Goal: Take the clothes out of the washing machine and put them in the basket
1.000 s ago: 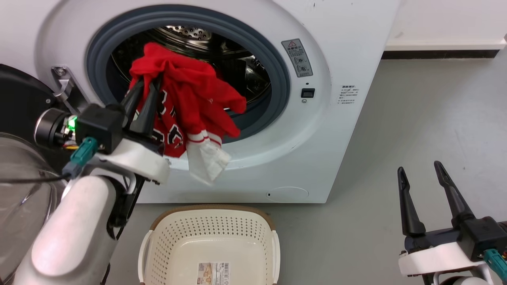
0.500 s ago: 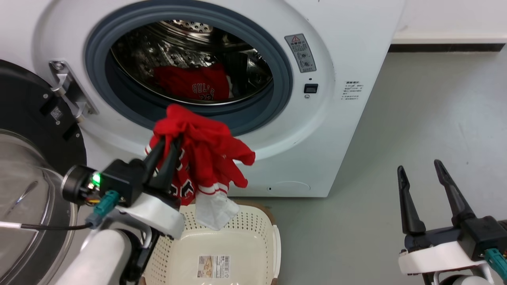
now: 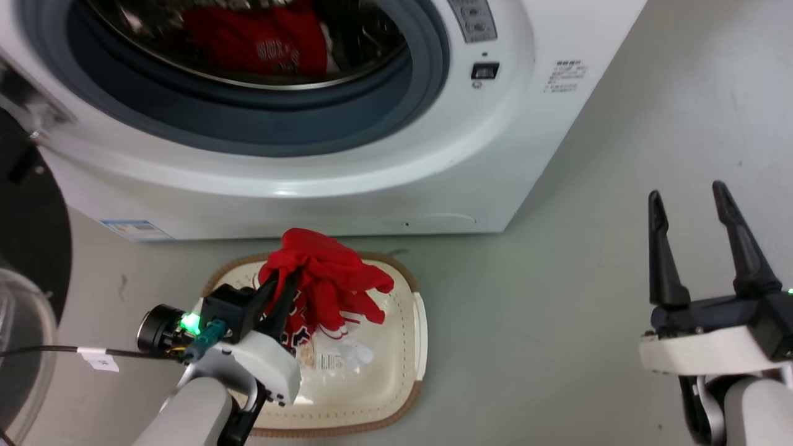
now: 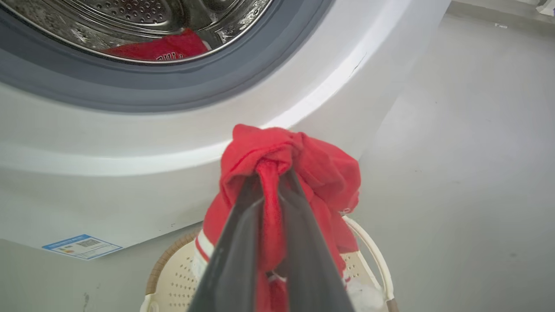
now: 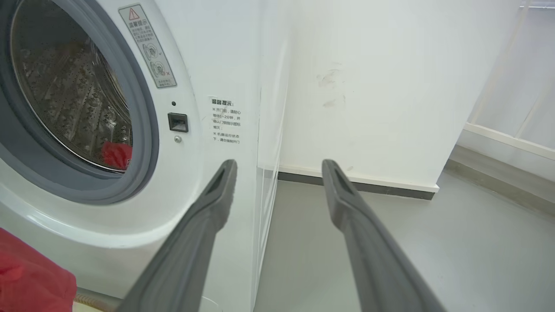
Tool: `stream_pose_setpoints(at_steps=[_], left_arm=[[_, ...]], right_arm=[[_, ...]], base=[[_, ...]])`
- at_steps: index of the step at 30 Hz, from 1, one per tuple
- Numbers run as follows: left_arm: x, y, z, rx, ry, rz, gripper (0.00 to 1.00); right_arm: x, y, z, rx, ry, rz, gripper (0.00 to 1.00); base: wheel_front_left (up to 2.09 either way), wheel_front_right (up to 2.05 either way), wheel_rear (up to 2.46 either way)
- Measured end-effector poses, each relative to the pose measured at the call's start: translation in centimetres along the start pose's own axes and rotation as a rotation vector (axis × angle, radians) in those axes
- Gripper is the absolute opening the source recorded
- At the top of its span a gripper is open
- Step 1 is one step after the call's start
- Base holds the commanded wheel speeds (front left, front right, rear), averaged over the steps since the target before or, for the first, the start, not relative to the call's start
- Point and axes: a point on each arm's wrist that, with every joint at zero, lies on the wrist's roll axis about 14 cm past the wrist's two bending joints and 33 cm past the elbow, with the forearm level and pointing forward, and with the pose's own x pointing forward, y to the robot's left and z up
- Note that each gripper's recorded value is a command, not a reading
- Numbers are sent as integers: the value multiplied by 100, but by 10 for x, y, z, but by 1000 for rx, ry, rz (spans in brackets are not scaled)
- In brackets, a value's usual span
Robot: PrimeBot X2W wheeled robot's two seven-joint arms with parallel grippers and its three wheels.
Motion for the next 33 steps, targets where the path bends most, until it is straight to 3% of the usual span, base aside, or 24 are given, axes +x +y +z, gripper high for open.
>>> stream_pose_setpoints(at_steps=[5, 18, 26, 33], left_arm=[[26, 7, -59, -44, 148, -4, 0], [62, 3, -210, -43, 565, -88, 0], [51, -2, -271, 1, 768, -141, 0], [43, -9, -290, -18, 866, -147, 0]], right_arm=[[19, -8, -23, -1, 31, -18, 100], [45, -25, -101, -9, 159, -58, 100], [43, -32, -135, -24, 228, -73, 100], [42, -34, -144, -30, 247, -75, 100]], base=[[0, 0, 0], [0, 0, 0], [0, 0, 0], [0, 0, 0]])
